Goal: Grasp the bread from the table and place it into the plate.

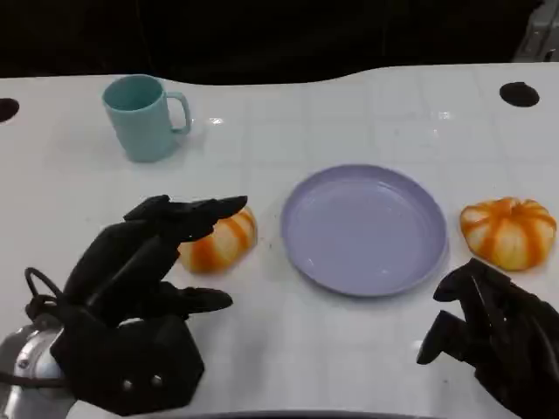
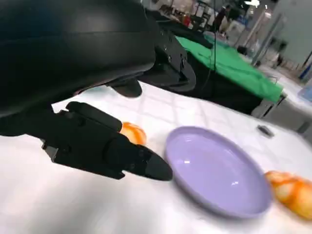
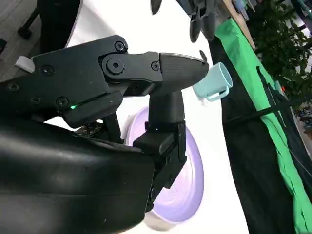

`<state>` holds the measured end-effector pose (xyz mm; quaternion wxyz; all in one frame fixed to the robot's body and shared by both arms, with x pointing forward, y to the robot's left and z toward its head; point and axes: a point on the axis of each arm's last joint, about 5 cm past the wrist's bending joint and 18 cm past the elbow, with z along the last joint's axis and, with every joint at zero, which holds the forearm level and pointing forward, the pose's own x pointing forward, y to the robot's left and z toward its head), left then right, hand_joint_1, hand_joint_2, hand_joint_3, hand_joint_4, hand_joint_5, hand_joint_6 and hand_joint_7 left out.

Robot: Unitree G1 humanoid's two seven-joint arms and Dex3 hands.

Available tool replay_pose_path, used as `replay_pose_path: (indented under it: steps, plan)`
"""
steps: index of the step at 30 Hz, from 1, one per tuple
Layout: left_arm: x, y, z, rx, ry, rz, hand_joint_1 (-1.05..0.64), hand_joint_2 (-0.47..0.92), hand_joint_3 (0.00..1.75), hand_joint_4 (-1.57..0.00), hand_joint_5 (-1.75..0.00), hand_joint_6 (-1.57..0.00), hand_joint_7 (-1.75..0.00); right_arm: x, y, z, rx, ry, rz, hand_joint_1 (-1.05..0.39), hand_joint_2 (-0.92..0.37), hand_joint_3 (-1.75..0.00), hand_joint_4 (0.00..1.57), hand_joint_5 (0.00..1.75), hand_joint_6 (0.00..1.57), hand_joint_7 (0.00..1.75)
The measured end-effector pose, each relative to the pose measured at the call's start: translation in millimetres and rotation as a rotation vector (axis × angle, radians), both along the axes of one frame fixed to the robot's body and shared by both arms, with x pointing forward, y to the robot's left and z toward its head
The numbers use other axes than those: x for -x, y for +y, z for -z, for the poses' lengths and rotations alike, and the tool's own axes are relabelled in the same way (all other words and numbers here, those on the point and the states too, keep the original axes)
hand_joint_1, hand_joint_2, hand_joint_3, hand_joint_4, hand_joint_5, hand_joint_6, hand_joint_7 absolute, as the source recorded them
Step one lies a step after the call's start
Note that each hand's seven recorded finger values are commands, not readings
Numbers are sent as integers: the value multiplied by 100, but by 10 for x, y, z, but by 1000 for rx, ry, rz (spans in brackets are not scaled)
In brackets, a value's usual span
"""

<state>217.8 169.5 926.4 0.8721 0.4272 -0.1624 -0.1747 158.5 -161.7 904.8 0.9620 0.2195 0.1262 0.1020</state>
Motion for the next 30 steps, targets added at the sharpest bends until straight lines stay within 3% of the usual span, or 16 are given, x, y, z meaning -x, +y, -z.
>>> replay_pose_path:
  steps: [5, 13, 22, 30]
  plan:
    - [-73, -36, -65, -217, -120, -22, -30, 70, 0, 0, -28, -21, -1, 0, 2, 1, 2, 3, 1, -43, -92, -39, 69, 175, 55, 161]
    - [-202, -145, -93, -377, -120, -45, -27, 72, 1, 0, -22, -20, 0, 3, -1, 2, 2, 10, -1, -44, -92, -38, 68, 175, 54, 162]
    - [-398, -286, 21, -447, 0, -53, -24, 75, 1, 0, -13, -16, 0, 16, -13, 4, 5, 13, -2, -45, -92, -37, 68, 175, 54, 162]
    - [-734, -577, 173, -523, 231, -99, -28, 76, 1, -2, -13, -16, 0, 29, -17, -2, 2, 9, -7, -46, -92, -38, 66, 175, 52, 162]
